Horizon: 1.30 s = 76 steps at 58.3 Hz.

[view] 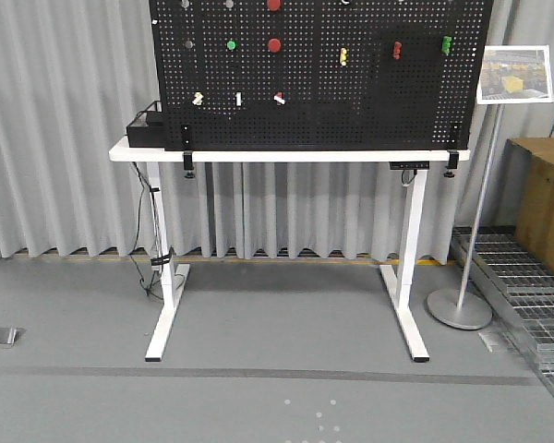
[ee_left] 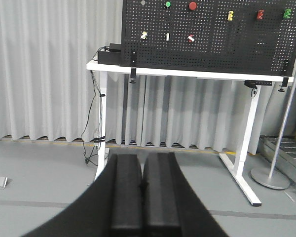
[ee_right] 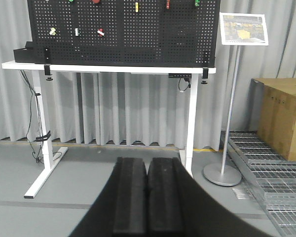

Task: Rotate knob clockwise with right arm
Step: 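Drive the base forward up to the black pegboard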

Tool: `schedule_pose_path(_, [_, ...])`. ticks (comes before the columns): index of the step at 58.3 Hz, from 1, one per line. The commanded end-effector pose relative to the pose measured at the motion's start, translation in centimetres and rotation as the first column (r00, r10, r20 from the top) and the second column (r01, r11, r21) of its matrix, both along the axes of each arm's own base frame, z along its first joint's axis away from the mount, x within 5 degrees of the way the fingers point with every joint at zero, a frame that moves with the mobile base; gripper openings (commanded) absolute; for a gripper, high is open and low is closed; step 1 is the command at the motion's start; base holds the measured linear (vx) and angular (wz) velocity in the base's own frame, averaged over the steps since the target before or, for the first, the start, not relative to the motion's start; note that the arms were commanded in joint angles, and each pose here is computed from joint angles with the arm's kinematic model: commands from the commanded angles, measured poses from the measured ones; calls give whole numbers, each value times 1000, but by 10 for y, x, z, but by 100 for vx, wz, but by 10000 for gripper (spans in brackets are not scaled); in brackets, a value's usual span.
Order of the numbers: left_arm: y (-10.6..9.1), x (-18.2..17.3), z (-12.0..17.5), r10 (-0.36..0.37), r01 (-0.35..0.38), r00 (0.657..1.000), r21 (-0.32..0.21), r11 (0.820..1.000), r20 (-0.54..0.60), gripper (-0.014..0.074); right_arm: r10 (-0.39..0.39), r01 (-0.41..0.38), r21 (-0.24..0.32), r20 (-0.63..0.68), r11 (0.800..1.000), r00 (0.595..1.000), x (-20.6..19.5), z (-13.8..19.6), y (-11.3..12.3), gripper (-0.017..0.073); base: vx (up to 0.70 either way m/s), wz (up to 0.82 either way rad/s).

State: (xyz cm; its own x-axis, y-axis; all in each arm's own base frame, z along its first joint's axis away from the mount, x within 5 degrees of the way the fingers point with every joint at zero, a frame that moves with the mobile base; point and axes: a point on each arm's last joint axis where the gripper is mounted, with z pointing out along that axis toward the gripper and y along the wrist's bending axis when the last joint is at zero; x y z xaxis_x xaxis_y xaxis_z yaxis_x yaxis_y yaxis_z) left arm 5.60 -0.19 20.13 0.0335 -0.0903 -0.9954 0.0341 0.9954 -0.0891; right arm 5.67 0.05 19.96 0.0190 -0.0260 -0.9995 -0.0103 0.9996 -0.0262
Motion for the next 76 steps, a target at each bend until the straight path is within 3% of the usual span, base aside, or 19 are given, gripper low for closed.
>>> schedule_pose_path(1, [1, 0, 3, 11, -10, 998, -17, 1000, 68, -6, -1, 1, -11, 85, 1000, 996, -1, 5, 0, -9, 6, -1])
schedule_pose_path(31, [1, 0, 3, 11, -10, 998, -17, 1000, 68, -6, -1, 1, -11, 85, 1000, 996, -1, 5, 0, -9, 22, -2])
schedule_pose_path(76, [1, 0, 3, 11, -10, 998, -17, 1000, 68, -6, -1, 1, -11, 85, 1000, 996, -1, 5, 0, -9, 45, -4])
